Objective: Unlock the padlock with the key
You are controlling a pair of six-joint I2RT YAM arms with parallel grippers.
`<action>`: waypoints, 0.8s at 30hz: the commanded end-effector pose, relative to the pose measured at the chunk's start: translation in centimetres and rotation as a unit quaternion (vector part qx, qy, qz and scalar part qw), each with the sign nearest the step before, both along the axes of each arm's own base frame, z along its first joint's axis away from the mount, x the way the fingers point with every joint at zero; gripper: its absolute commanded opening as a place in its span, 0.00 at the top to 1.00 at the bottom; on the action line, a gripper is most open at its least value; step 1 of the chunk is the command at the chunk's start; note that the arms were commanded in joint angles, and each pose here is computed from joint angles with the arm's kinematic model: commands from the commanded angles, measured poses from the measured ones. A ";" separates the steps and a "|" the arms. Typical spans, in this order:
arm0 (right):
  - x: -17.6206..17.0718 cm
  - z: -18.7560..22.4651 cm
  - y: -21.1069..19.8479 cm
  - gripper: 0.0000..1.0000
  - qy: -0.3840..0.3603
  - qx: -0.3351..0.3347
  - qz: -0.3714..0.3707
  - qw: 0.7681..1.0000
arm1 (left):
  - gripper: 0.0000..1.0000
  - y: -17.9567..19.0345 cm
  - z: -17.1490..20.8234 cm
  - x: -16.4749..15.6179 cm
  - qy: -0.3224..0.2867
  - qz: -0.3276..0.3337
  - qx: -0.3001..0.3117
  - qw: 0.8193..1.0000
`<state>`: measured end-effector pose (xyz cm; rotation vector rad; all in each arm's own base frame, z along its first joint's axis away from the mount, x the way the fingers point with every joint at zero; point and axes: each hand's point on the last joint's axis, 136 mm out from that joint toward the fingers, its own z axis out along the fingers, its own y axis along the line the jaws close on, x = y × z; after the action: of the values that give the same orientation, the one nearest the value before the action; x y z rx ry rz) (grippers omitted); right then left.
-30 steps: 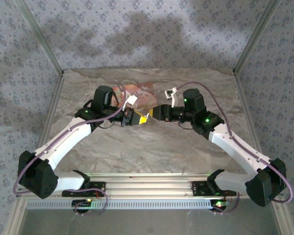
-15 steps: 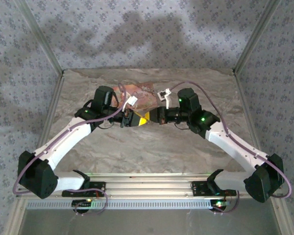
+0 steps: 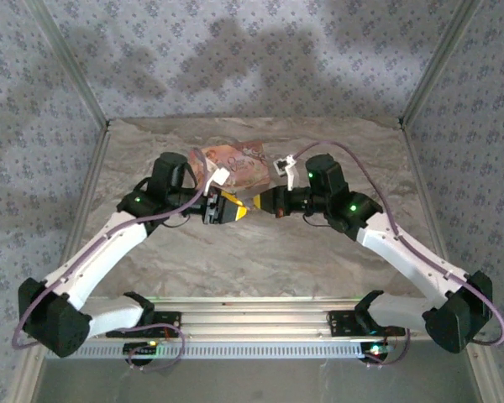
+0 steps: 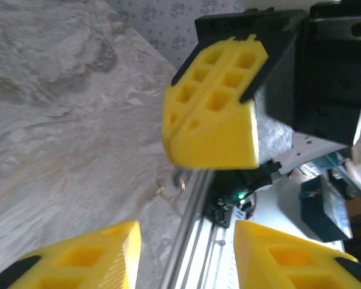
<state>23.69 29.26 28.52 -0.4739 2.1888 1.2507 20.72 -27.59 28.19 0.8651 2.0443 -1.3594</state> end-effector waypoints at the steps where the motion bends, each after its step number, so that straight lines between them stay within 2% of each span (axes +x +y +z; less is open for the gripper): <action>1: 0.9 -1.1 -2.8 1.00 -0.017 -0.095 -0.063 0.993 | 0.50 2.0 -1.1 0.6 -0.009 0.068 0.052 0.996; 5: 0.5 -2.2 -4.3 1.00 -0.041 -0.209 -0.075 0.974 | 0.44 4.3 -2.0 0.6 -0.010 0.126 0.095 0.987; 8: 0.0 -2.8 -4.0 1.00 -0.065 -0.253 -0.059 0.964 | 0.39 5.8 -1.6 0.4 -0.014 0.167 0.101 0.981; 11: -0.2 -3.5 -3.3 1.00 -0.073 -0.269 -0.036 0.960 | 0.33 7.0 -0.9 0.2 -0.021 0.208 0.088 0.974; 17: -0.4 -3.9 -1.2 1.00 -0.087 -0.235 -0.003 0.968 | 0.25 8.1 0.3 -1.1 -0.041 0.236 0.026 0.970; 24: -0.3 -4.3 1.5 1.00 -0.098 -0.173 0.027 0.980 | 0.21 6.4 -0.1 -2.1 -0.020 0.189 -0.024 0.981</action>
<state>23.52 29.16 23.84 -0.7178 2.3086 0.7204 18.57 -20.09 27.18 0.4380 2.0539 -1.0675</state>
